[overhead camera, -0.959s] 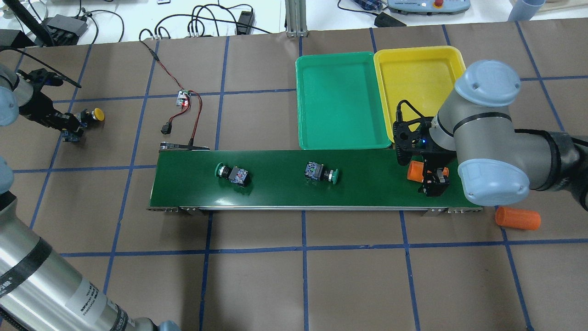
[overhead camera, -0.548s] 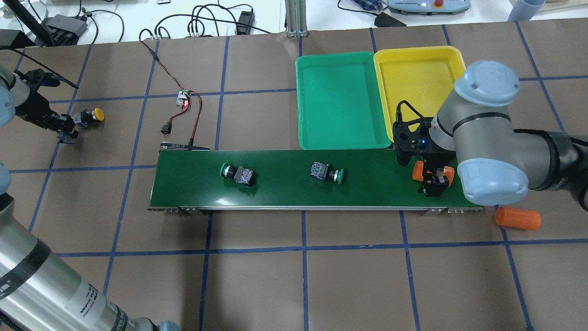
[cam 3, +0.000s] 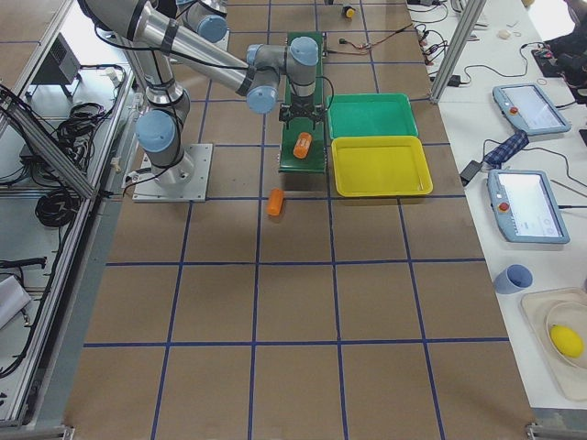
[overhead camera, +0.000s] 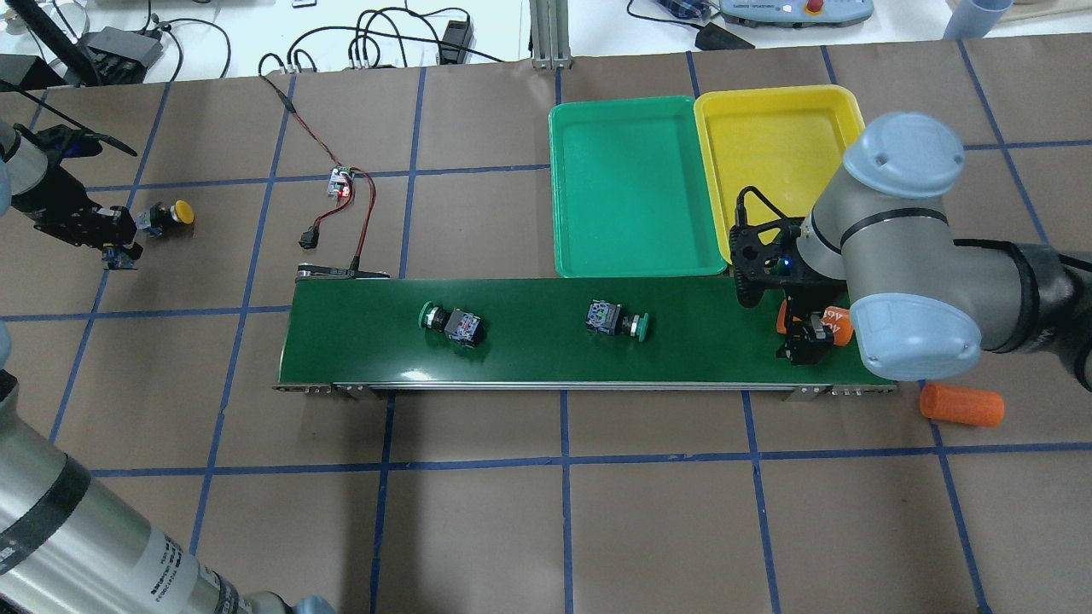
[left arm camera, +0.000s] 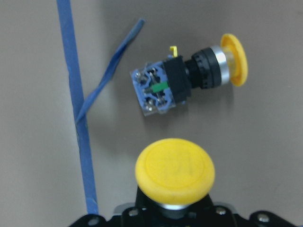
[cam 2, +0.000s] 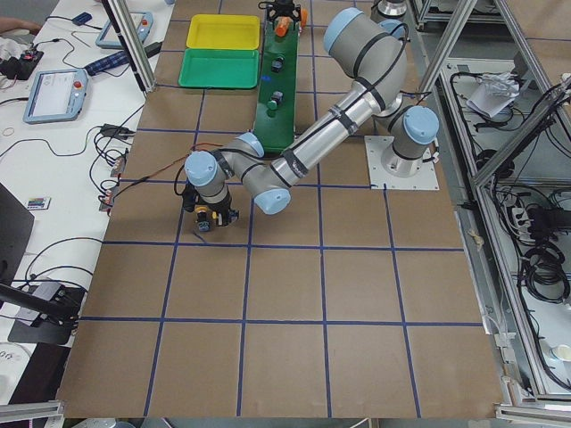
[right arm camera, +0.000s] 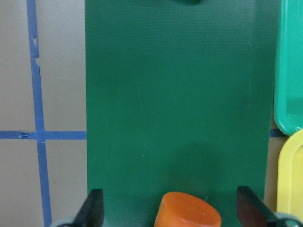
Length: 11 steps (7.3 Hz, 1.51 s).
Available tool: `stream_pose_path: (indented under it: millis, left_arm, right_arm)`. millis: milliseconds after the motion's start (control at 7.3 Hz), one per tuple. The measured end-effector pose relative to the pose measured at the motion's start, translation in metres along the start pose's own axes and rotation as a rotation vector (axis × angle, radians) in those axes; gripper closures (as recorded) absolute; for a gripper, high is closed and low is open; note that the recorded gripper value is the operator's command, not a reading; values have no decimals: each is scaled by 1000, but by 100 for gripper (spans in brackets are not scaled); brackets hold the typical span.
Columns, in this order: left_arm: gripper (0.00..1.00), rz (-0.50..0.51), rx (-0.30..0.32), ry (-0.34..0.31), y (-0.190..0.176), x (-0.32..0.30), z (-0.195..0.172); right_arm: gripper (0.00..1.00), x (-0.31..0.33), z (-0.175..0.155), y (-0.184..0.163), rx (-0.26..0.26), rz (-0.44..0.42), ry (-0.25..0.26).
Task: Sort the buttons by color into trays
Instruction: 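Grasp a yellow push-button with the left gripper and carry it to the belt start, then release the yellow button on the belt and withdraw the left gripper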
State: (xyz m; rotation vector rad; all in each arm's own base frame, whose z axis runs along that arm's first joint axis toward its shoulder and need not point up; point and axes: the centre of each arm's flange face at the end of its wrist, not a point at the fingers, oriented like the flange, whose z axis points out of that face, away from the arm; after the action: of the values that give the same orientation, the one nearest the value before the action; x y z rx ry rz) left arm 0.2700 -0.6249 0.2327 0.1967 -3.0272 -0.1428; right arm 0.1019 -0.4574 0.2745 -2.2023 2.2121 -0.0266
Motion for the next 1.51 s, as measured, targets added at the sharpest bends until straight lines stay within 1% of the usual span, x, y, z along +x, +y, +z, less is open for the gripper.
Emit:
stream_pose_path:
  millis: [137, 411, 685, 959, 1096, 1233, 1507]
  left_arm:
    - [98, -153, -13, 22, 22, 20, -14]
    - [100, -447, -31, 26, 65, 90, -32]
    - [100, -709, -57, 8, 107, 171, -29]
    - [100, -926, -74, -23, 137, 261, -14]
    - [100, -1004, -82, -23, 146, 298, -6]
    - [100, -1040, -98, -1, 151, 320, 1]
    - [100, -1066, -137, 41, 157, 333, 18]
  right_arm:
    - [0, 0, 0, 0, 0, 0, 0]
    - [0, 0, 0, 0, 0, 0, 0]
    - [0, 0, 0, 0, 0, 0, 0]
    - [0, 0, 0, 0, 0, 0, -1]
    - [0, 0, 0, 0, 0, 0, -1]
    - [0, 0, 0, 0, 0, 0, -1]
    - [0, 0, 1, 0, 0, 0, -1]
